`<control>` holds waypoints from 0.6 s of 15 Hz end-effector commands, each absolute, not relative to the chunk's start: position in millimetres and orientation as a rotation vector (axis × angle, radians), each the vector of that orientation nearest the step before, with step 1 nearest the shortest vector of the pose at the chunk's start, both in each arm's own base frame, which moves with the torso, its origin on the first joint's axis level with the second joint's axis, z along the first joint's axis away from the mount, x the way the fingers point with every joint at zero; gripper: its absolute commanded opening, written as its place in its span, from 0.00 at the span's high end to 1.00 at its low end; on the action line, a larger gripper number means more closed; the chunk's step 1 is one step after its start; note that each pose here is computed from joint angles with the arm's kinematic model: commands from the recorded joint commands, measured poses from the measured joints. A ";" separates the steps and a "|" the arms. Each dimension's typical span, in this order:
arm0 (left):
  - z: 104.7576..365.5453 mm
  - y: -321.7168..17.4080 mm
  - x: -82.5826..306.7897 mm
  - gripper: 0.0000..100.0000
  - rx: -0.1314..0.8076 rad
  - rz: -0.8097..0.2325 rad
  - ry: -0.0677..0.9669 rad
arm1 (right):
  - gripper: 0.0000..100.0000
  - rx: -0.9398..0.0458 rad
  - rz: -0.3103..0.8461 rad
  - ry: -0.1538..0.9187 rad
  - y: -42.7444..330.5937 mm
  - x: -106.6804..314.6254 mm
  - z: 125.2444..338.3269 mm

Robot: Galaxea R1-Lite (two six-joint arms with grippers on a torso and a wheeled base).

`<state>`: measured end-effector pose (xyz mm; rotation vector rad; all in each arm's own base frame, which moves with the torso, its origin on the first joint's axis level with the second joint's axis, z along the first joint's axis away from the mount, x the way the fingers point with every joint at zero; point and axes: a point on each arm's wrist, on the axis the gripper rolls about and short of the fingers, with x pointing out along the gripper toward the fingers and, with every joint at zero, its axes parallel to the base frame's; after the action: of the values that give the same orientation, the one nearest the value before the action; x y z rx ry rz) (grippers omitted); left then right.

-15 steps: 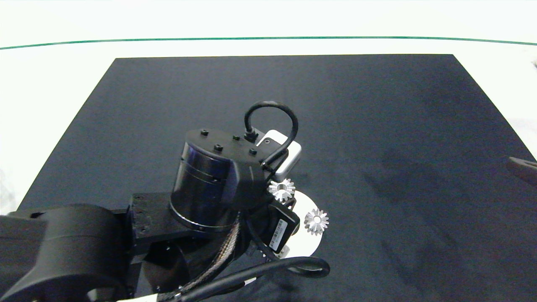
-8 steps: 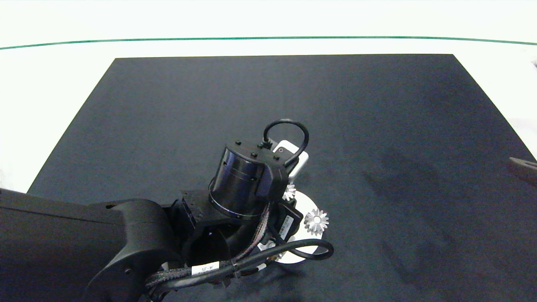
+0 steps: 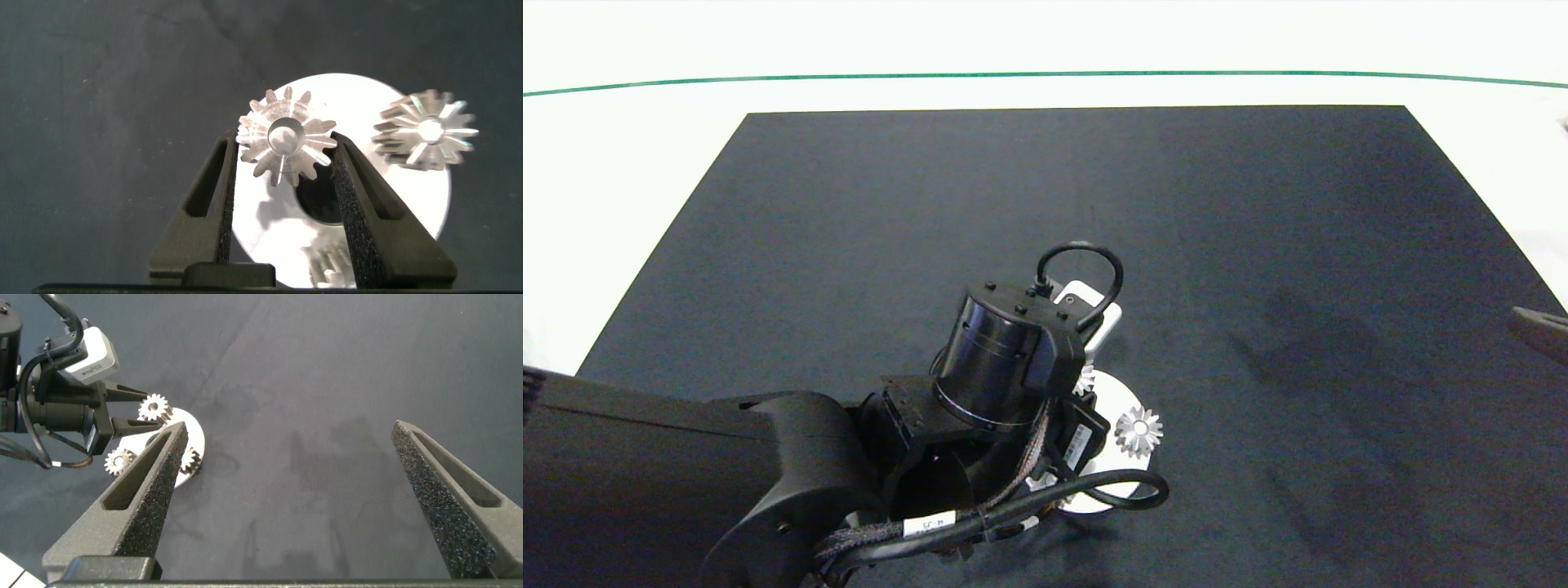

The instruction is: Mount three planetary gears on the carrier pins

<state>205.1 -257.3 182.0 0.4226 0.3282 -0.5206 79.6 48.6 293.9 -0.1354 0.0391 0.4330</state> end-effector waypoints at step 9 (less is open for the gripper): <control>171.6 -238.4 210.2 0.78 0.419 -0.471 0.341 | 0.00 -0.140 0.433 0.043 49.0 80.2 292.9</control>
<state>211.7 -240.5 172.5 0.4158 0.3382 -0.4744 79.9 48.8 293.1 -0.1378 0.0418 0.4332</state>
